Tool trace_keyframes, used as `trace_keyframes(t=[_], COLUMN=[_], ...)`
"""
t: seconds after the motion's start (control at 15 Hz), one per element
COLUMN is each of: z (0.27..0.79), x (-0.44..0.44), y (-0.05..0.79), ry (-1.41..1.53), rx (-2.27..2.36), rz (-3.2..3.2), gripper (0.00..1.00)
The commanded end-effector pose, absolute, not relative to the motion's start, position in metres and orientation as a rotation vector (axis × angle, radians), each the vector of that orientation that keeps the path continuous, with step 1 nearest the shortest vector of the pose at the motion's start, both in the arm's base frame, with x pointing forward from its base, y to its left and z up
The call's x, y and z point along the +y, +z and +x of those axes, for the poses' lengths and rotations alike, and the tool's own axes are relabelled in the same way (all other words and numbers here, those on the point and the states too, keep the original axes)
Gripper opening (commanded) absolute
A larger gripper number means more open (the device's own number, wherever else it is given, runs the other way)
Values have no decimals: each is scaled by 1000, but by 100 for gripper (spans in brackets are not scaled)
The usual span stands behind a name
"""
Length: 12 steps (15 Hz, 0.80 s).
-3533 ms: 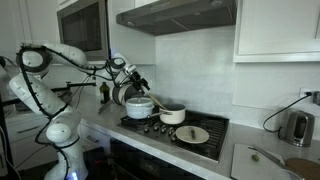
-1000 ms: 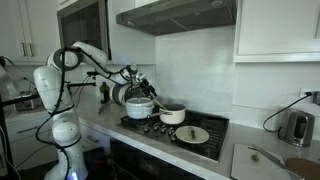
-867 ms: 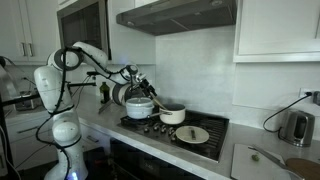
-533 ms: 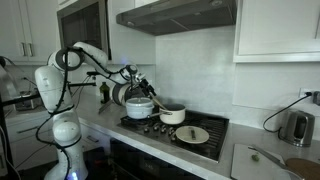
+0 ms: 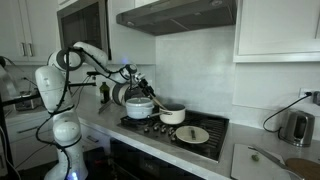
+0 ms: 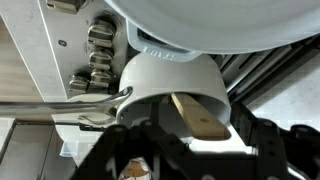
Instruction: Use the wooden spatula to stir the contents of the pot
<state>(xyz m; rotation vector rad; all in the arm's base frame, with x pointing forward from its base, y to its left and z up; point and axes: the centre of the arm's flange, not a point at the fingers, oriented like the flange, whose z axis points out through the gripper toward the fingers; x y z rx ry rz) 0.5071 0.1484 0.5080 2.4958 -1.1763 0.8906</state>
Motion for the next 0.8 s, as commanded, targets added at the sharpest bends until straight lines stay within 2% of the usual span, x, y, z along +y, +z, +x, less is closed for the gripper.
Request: trace_keyframes(t=[0.0,0.2,0.33,0.4,0.47,0.53,0.6,0.73], z=[512,512,512,512,512,512,513,513], x=[153,152,151,150,148,147,145,141], y=[514,514,514,514,515,515,516,516], ry=[864,857,853,852,850,846,842,837], rx=[-1210,-1210,-1213,-1215,-1220,-1223,-1227,-1235], rz=[2468,2461,2456,2453,2448,2445,2442,2435], gripper=[51,47,37,21,12,11,5,7])
